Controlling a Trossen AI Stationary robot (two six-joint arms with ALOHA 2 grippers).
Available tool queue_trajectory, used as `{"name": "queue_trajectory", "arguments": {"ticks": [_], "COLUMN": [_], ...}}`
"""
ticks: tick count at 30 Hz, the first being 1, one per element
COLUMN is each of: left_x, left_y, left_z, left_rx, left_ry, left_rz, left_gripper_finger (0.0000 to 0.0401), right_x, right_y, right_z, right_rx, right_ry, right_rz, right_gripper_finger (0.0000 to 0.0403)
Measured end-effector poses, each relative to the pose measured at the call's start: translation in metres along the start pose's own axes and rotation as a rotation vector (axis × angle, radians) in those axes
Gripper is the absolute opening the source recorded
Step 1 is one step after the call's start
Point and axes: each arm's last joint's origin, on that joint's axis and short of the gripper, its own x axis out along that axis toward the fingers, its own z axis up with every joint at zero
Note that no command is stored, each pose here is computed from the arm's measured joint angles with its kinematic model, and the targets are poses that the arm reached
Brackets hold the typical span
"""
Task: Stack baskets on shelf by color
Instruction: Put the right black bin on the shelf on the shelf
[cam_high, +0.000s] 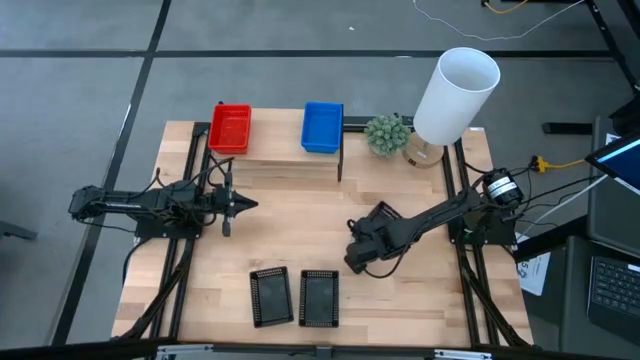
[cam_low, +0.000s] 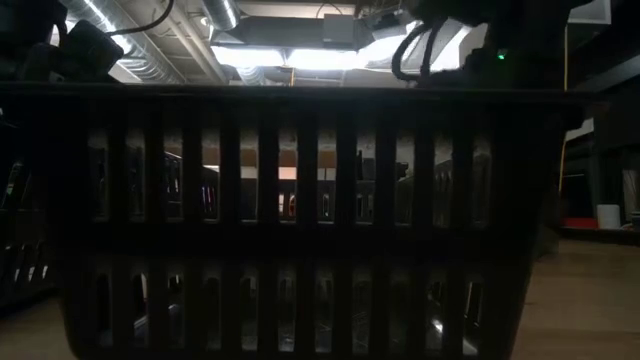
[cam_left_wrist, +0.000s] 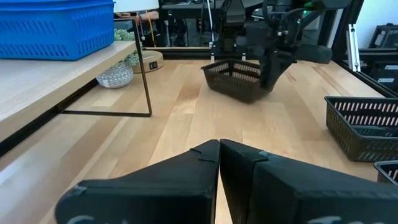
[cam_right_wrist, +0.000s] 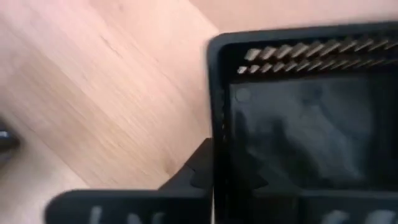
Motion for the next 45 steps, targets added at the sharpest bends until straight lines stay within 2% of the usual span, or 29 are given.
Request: {"name": "queue_trajectory", "arguments": {"ticks": [4,8,12,17,20,22,27,32,38,41,45], "left_x": [0.0,0.0,0.0,0.0,0.0,0.0,0.0,0.0,0.0,0.0,0.0], "left_y": [0.0,0.0,0.0,0.0,0.0,0.0,0.0,0.0,0.0,0.0,0.0], "left_z": [0.0,0.0,0.0,0.0,0.0,0.0,0.0,0.0,0.0,0.0,0.0], "left_rx": [0.0,0.0,0.0,0.0,0.0,0.0,0.0,0.0,0.0,0.0,0.0], "left_ry": [0.0,0.0,0.0,0.0,0.0,0.0,0.0,0.001,0.0,0.0,0.0], "left_rz": [0.0,0.0,0.0,0.0,0.0,0.0,0.0,0.0,0.003,0.003,0.003], "left_gripper_finger": [0.0005,0.0005,0.0005,0.0005,0.0005,0.0005,0.0005,0.0005,0.0005,0.0005,0.0005], "right_x": [-0.019,-0.059,-0.113,-0.179,-0.208,-0.217,-0.207,-0.173,-0.14,-0.13,-0.115], "right_y": [0.015,0.038,0.061,0.08,0.079,0.072,0.041,0.023,0.035,0.043,0.046], "right_z": [0.012,0.035,0.064,0.102,0.132,0.152,0.206,0.25,0.285,0.296,0.3], "right_rx": [0.002,-0.074,-0.217,-0.394,-0.495,-0.543,-0.552,-0.593,-0.668,-0.721,-0.719], "right_ry": [-0.075,-0.226,-0.464,-0.861,-1.055,-1.131,-1.129,-1.07,-1.004,-0.946,-0.902], "right_rz": [0.035,0.086,0.15,0.173,0.181,0.156,0.102,0.173,0.266,0.216,0.113], "right_gripper_finger": [0.0005,0.0004,0.0002,0.0002,0.0002,0.0002,0.0001,0.0001,0.0,0.0,0.0]}}
